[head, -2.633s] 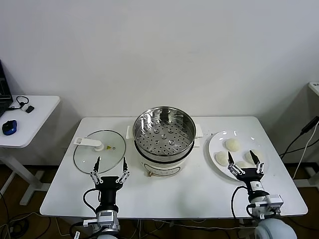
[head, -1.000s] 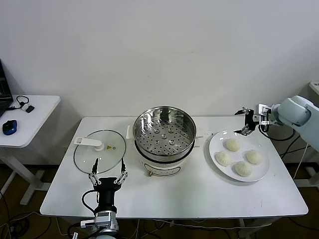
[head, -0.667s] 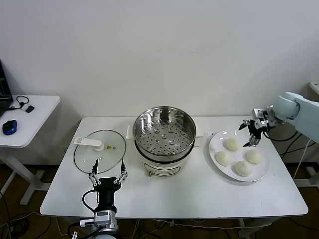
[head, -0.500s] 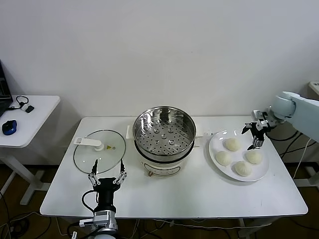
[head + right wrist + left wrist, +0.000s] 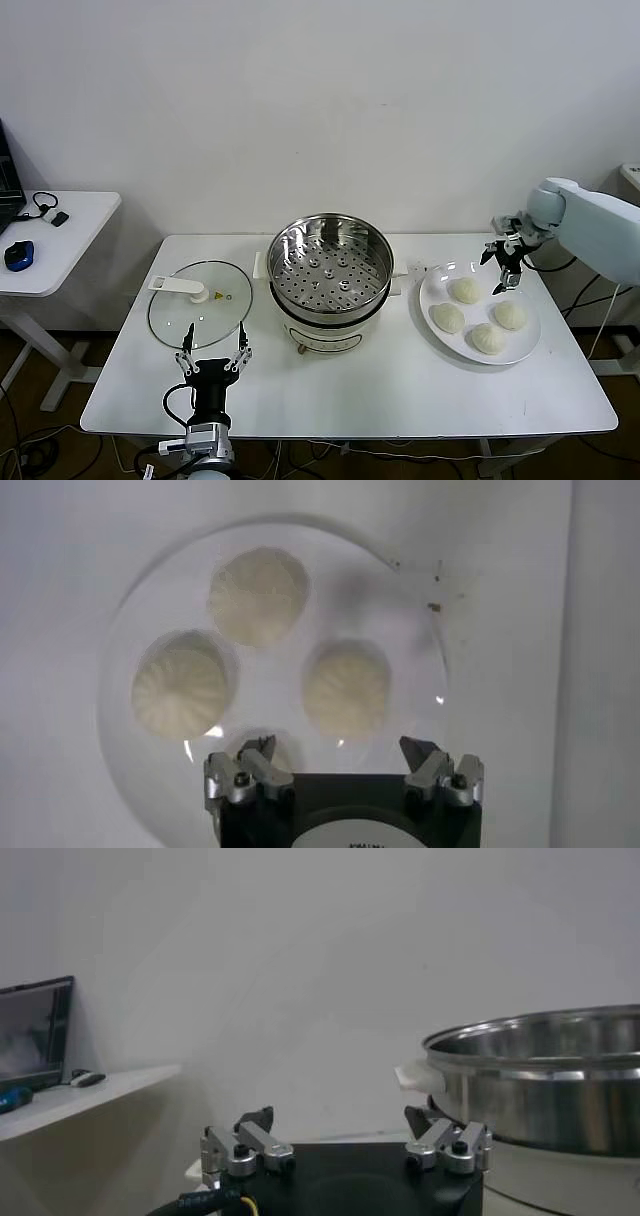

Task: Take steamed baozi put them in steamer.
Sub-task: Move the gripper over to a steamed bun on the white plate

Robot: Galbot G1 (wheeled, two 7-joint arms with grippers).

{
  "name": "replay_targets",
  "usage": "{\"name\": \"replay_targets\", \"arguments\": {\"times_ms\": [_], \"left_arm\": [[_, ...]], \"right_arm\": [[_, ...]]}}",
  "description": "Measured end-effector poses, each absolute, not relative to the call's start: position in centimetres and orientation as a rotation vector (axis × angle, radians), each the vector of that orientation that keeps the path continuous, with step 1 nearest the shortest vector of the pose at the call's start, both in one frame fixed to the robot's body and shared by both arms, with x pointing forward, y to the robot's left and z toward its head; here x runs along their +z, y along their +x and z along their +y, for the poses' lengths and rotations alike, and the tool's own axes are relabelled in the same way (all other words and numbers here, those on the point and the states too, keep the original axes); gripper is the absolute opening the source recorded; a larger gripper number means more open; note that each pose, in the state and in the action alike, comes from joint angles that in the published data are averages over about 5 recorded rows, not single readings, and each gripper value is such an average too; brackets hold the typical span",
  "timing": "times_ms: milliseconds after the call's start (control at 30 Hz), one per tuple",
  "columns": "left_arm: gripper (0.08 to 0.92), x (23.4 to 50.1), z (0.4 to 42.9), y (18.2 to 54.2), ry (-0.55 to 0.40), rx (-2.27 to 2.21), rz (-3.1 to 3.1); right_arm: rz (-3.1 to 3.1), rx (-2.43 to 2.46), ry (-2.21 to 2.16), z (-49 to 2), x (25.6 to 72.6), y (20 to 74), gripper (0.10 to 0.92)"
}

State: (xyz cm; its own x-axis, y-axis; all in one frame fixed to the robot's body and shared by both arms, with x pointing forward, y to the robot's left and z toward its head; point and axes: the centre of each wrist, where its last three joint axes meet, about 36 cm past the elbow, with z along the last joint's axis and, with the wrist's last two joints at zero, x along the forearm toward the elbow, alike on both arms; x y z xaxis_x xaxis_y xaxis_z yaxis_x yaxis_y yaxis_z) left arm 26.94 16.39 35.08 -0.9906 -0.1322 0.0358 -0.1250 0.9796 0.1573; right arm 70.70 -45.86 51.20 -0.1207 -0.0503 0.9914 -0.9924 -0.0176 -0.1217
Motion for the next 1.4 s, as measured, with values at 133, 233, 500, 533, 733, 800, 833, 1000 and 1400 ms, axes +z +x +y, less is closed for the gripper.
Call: {"name": "replay_targets", "arguments": {"times_ms": [133,233,500,533,733,800,833,1000,1400], "left_arm": [[0.823,34.9,16.4,27.0,0.198,-0.240,-3.077],[0.823,34.8,16.4,27.0,0.196,-0.240,-3.076],[0.823,34.5,16.4,27.1,0.196,-0.242,-3.075],[0.823,34.5,16.4,27.1,0.196,-0.243,-3.075],[0.823,34.4,16.4,27.1,0.196,-0.245,-3.074],[0.823,34.4,16.4,27.1,0.196,-0.245,-3.074],[0.823,34.3,16.4,27.1,0.196,-0.246,-3.074],[0.823,34.3,16.4,27.2,0.195,-0.245,-3.075],[0.823,34.4,16.4,27.3,0.192,-0.246,-3.077]], "right_arm": [[-1.331,1.284,1.210,-45.6,49.8,70.9,0.823],[-1.338,1.284,1.215,-45.4,48.9,71.0,0.823],[-1.362,1.291,1.214,-45.1,47.2,71.4,0.823],[-1.363,1.291,1.214,-45.1,47.1,71.4,0.823],[-1.369,1.291,1.212,-44.7,46.3,71.6,0.823],[-1.369,1.290,1.211,-44.6,46.1,71.6,0.823],[-1.368,1.289,1.211,-44.6,46.0,71.6,0.823],[-1.360,1.291,1.205,-44.5,45.8,71.7,0.819],[-1.347,1.295,1.197,-44.6,45.9,71.8,0.631]]}}
